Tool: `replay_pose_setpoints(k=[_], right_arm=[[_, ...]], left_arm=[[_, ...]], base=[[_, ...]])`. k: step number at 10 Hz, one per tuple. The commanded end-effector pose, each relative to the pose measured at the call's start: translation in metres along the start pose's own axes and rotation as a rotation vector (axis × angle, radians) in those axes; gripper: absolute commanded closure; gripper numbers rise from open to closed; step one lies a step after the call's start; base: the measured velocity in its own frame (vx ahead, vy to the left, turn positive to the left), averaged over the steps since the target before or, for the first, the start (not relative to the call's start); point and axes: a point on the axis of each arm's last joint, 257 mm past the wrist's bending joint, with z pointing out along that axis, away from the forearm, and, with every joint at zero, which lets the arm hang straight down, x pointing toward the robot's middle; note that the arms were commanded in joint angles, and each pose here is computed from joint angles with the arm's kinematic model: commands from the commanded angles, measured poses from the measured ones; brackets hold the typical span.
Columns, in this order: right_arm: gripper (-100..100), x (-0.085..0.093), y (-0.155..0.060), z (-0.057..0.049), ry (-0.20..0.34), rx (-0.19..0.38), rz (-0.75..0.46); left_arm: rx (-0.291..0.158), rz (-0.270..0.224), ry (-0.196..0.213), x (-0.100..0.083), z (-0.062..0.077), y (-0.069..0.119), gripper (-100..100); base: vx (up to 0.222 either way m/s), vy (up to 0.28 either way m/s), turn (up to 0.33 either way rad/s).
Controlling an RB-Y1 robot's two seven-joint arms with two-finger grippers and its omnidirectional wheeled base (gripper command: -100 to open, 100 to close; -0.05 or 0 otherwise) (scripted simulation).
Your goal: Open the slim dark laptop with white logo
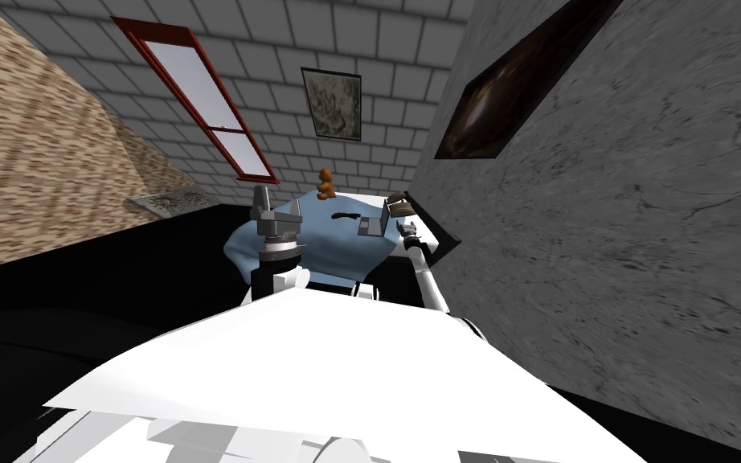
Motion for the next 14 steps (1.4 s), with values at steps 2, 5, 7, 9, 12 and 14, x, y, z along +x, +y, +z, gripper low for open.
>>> replay_pose_setpoints(k=[2,5,7,9,12,14], right_arm=[[-100,-0.009,-0.021,0.022,-0.052,0.053,0.18],[-100,-0.02,-0.029,0.03,-0.087,0.068,0.267],[-100,-0.025,-0.039,0.037,-0.109,0.085,0.332],[-100,-0.028,-0.048,0.043,-0.13,0.102,0.395],[-100,-0.031,-0.058,0.048,-0.149,0.118,0.454],[-100,-0.033,-0.067,0.053,-0.168,0.133,0.506]], left_arm=[[0.0,0.0,0.0,0.0,0.0,0.0,0],[0.0,0.0,0.0,0.0,0.0,0.0,0],[0.0,0.0,0.0,0.0,0.0,0.0,0],[0.0,0.0,0.0,0.0,0.0,0.0,0],[0.0,0.0,0.0,0.0,0.0,0.0,0],[0.0,0.0,0.0,0.0,0.0,0.0,0]], base=[[0.017,-0.063,0.055],[0.016,-0.041,0.031],[0.01,-0.038,0.031],[0.006,-0.022,0.018],[0.007,-0.023,0.017],[0.012,-0.036,0.033]])
